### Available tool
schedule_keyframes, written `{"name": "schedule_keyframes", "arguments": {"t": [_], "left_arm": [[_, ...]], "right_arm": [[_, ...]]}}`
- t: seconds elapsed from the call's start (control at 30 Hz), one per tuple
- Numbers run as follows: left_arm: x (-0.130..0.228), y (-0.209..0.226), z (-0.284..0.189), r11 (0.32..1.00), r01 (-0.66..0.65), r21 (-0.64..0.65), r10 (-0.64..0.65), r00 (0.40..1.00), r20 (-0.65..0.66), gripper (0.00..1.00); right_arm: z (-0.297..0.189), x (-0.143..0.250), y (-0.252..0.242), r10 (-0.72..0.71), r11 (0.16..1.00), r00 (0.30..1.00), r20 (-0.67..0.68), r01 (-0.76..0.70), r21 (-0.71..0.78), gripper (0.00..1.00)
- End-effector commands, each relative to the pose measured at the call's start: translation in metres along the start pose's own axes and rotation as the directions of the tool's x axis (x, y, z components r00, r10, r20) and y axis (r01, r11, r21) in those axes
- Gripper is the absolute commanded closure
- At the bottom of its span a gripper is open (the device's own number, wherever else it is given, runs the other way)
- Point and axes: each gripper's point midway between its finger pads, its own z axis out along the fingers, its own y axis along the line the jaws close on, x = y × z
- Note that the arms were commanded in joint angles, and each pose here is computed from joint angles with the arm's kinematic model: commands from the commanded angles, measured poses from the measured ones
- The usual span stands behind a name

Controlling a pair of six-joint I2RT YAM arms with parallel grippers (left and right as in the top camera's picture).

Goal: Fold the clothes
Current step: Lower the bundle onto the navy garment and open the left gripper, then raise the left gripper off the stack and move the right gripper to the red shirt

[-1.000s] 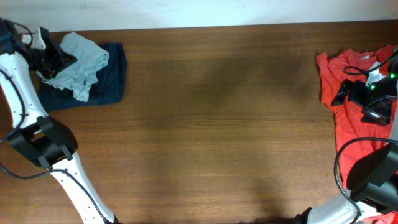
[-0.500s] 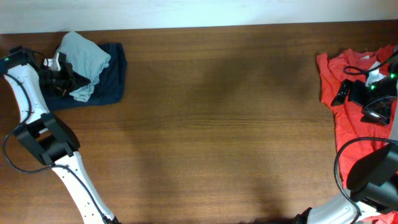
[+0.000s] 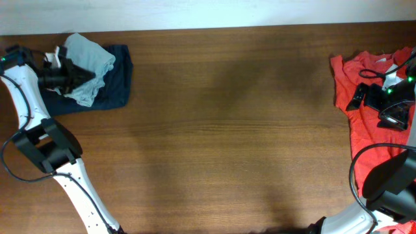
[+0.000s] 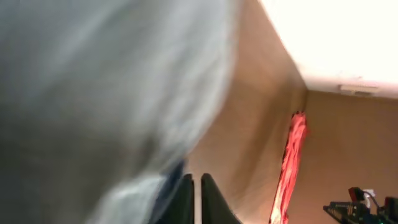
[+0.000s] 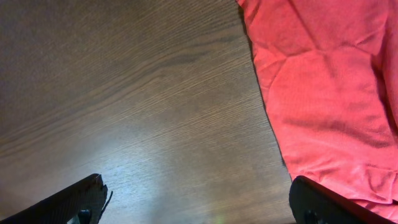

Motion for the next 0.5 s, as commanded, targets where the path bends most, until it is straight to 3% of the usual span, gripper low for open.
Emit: {"name": "schedule_keyframes", "arguments": {"t": [0.0,0.2,0.47], "left_arm": [[-0.013,-0.065,-0.039,0.994,-0.096,0.045,0.091,0.991,0.103,0.9],[-0.043,-0.077,-0.049,0.988,-0.149,0.041,0.137,0.968,0.211,0.88],[-0.078,-0.051,-0.055,0.983,-0.124,-0.138,0.164,0.931,0.327,0.87]], "right_arm": [[-0.003,0.0,-0.002,0.0,1.0,1.0,0.01,0.0,0.009,0.01],[-0.003,0.0,-0.002,0.0,1.0,1.0,0.01,0.0,0.009,0.01],[-0.003,0.0,-0.002,0.0,1.0,1.0,0.01,0.0,0.009,0.01]]}}
